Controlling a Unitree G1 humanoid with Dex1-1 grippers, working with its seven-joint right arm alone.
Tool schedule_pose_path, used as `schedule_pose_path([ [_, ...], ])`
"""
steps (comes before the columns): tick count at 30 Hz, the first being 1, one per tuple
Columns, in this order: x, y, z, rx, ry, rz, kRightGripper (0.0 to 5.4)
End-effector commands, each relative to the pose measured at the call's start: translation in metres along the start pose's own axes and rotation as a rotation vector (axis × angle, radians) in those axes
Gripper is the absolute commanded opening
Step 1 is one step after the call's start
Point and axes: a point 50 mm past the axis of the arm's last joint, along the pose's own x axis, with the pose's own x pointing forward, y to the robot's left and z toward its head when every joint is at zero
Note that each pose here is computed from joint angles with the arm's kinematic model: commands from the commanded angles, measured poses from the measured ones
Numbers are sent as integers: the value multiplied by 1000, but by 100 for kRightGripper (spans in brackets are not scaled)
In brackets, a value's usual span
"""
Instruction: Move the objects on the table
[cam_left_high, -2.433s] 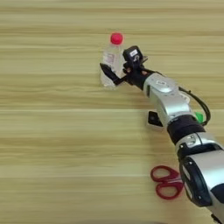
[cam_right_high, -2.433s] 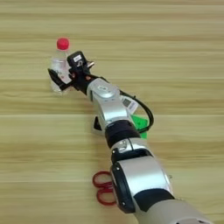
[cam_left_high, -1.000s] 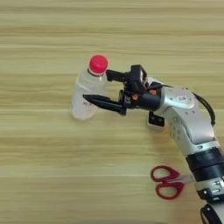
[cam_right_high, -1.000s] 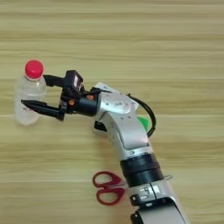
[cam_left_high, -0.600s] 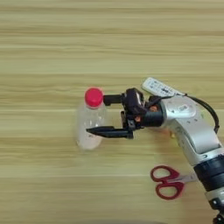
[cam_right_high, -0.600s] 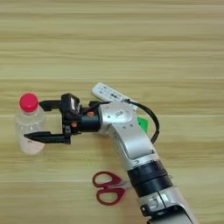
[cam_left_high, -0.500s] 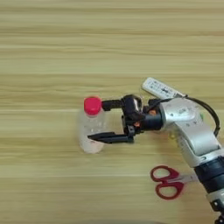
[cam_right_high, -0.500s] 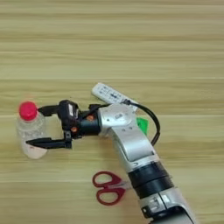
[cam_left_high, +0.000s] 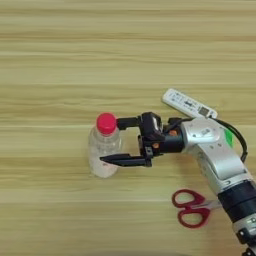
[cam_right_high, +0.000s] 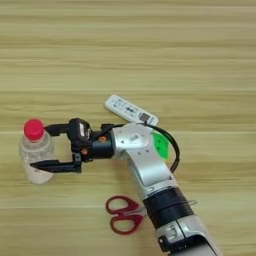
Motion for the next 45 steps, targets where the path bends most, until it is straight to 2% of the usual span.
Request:
schedule_pose_path([
  [1, -1, -17, 22, -86, -86, -55, 312],
  [7, 10, -22, 20, -73, -119, -92, 312],
  [14, 37, -26, 10, -65, -96, -57, 312],
  [25, 36, -25, -12, -25, -20, -53, 311],
  [42, 36, -26, -15, -19, -18, -61, 311],
  [43, 36, -26, -15, -19, -18, -62, 349],
  [45, 36, -26, -15, -20, -19, -63, 372],
])
